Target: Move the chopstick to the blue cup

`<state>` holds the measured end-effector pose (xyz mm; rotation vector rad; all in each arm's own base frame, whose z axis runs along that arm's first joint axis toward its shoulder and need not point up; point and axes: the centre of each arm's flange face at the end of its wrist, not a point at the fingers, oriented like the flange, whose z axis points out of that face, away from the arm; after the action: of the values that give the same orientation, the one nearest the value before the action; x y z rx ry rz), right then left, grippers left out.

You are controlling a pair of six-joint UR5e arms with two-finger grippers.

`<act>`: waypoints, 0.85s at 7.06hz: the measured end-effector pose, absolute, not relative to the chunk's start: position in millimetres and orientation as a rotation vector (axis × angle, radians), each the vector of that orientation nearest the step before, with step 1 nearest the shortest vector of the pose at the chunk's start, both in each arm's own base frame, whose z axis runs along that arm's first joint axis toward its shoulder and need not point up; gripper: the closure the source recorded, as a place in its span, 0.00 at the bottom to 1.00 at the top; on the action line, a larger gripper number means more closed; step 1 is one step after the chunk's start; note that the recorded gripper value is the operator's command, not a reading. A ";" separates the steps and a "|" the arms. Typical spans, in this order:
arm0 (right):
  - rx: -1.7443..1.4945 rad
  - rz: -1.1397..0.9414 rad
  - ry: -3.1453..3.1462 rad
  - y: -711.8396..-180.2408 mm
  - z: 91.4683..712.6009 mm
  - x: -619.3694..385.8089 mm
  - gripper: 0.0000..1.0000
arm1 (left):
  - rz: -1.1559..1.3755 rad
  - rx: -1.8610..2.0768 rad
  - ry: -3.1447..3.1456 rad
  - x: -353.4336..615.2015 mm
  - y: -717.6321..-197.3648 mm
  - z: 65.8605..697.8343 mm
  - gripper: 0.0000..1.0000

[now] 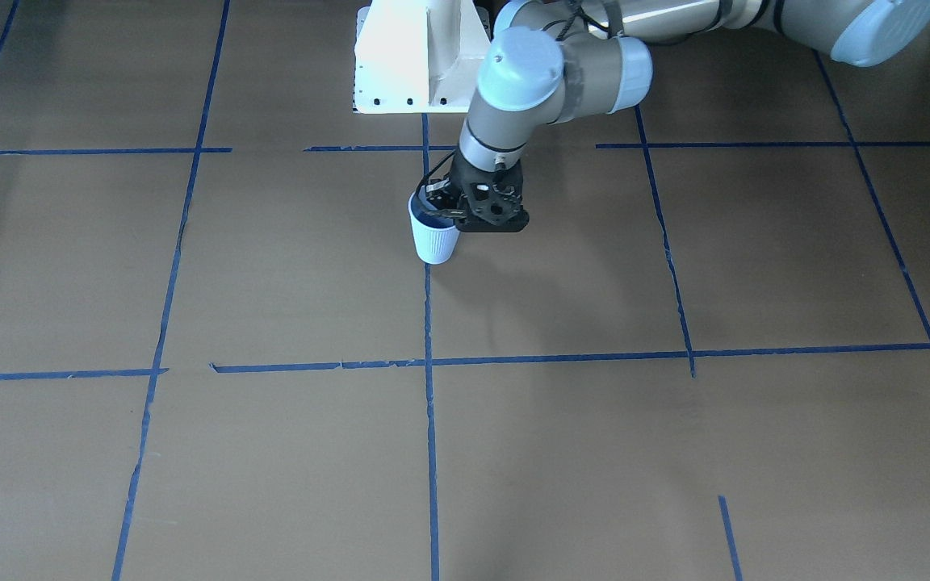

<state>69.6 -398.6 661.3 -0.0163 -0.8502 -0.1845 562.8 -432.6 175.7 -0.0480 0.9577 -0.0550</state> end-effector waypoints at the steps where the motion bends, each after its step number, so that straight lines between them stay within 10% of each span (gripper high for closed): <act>1: -0.017 -0.185 -0.852 -398.8 660.8 68.6 0.00 | -0.056 -0.035 0.944 573.4 -429.6 175.5 0.92; 2: -0.016 -0.185 -0.853 -399.0 660.3 68.4 0.00 | -0.055 -0.029 0.937 578.8 -426.8 176.6 0.23; 3: -0.016 -0.186 -0.853 -399.1 659.8 68.2 0.00 | -0.054 -0.028 0.934 581.3 -424.7 177.2 0.00; 6: -0.004 -0.191 -0.847 -400.0 654.6 69.1 0.00 | -0.054 -0.008 0.963 566.6 -422.4 164.8 0.00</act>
<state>69.1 -400.0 654.6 -0.0044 -0.8465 -0.1905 566.6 -422.4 164.8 -0.0075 0.9631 -0.0538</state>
